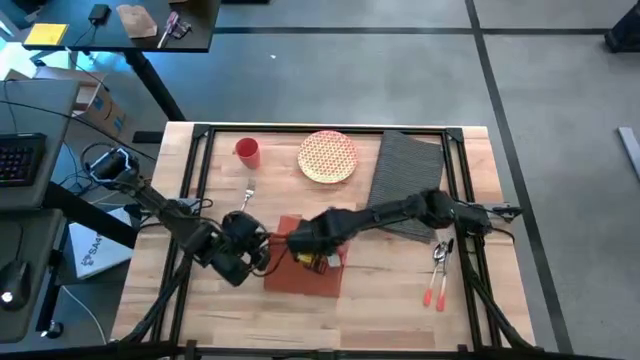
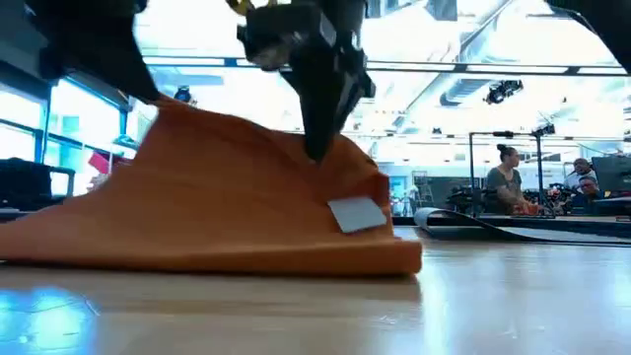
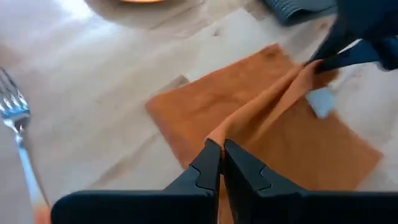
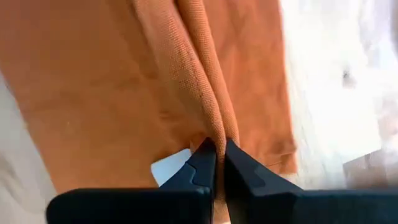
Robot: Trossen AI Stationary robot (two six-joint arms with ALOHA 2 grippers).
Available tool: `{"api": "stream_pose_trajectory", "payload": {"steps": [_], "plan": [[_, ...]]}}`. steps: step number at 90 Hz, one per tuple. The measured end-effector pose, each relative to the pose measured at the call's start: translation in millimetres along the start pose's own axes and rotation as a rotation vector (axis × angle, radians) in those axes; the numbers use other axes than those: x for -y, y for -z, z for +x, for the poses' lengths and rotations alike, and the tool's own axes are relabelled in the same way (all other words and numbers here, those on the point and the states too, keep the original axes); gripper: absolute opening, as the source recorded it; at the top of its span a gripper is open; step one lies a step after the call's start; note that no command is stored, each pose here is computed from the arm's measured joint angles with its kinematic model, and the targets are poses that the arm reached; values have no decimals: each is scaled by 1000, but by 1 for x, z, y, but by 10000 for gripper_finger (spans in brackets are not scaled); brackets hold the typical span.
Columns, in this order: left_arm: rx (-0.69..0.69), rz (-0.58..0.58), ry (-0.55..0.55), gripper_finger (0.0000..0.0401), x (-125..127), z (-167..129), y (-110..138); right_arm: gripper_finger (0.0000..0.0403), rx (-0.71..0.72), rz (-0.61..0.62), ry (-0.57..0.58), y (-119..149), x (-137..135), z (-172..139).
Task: Set table place
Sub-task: Fold the orange table napkin
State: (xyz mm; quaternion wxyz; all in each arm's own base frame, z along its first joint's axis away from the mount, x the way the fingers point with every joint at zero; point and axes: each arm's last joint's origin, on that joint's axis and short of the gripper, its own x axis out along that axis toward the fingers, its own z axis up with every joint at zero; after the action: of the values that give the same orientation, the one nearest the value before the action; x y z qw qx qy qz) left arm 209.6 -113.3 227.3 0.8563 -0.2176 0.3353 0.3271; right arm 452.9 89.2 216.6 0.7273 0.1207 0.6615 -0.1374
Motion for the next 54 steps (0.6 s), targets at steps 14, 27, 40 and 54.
{"api": "stream_pose_trajectory", "payload": {"steps": [14,27,40,54], "plan": [[-32,37,-27,0,-4,11,-12,0,-55,2,-69,2,-1,-3],[-26,101,-21,0,-3,19,-21,0,-122,39,-100,6,1,-10],[-32,205,-46,0,-6,27,-27,0,-107,60,-59,4,6,-10],[-18,344,-92,0,-9,35,-31,0,-129,185,-63,-2,19,-10]]}}
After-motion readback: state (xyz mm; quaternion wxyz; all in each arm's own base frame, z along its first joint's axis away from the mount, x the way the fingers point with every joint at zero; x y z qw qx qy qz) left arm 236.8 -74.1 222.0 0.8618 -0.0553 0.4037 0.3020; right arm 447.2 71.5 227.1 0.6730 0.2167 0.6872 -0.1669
